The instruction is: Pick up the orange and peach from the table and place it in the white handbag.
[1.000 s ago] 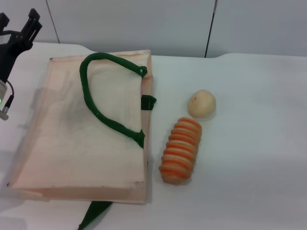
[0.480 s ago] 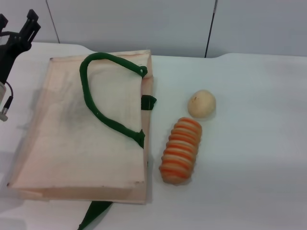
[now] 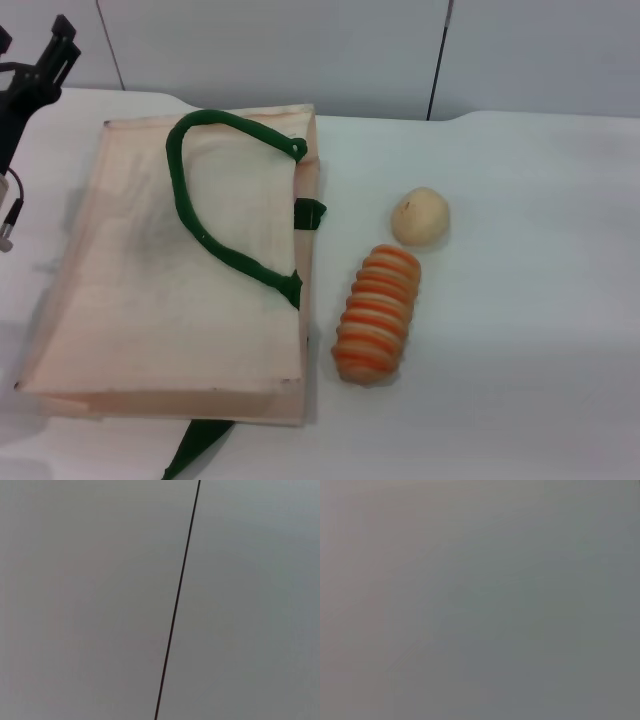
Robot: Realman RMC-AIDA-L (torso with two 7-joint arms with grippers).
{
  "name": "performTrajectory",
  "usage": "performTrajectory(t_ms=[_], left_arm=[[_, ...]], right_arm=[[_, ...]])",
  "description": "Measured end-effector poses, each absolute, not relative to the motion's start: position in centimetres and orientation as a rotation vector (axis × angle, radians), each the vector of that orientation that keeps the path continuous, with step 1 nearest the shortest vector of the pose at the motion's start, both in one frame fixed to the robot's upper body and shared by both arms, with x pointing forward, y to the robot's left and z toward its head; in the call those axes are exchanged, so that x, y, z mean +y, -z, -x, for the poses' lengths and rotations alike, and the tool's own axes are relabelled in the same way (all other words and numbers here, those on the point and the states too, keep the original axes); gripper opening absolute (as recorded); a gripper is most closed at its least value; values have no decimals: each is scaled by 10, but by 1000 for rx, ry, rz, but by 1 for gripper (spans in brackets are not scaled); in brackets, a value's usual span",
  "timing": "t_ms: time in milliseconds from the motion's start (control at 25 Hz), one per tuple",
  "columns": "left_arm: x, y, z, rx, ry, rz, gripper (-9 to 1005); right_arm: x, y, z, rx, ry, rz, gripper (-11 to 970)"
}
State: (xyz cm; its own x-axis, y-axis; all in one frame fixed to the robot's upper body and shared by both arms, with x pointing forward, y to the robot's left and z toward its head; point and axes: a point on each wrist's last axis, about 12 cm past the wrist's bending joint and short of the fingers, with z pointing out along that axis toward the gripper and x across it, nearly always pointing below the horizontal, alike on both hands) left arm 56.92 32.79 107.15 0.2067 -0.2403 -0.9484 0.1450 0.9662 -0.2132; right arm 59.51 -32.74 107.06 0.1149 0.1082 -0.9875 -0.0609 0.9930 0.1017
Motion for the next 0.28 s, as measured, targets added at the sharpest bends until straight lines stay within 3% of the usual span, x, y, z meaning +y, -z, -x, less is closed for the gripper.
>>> performTrajectory(t_ms=[280], left_arm=[[329,-1073,-567,1320,268,79,884]], right_arm=[[-328,-1070,-595,1453,-123,-40,893]])
